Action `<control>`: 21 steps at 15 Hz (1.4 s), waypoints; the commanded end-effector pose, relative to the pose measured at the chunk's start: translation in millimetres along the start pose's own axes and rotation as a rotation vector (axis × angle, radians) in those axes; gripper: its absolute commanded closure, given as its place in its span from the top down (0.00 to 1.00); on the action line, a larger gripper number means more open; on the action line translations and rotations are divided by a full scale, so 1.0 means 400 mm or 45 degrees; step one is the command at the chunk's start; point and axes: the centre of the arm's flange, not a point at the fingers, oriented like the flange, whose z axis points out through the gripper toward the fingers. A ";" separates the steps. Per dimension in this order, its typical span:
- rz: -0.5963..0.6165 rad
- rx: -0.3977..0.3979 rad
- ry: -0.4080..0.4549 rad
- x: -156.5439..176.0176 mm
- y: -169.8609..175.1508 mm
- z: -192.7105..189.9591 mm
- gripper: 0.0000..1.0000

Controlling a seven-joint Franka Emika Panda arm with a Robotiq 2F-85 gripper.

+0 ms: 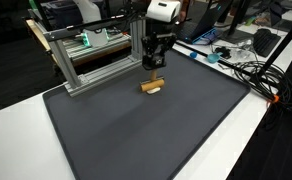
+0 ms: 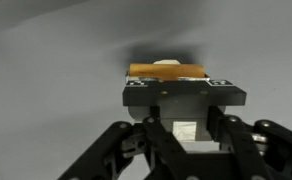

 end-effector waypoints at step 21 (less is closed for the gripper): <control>-0.147 -0.045 0.155 -0.103 -0.073 -0.116 0.21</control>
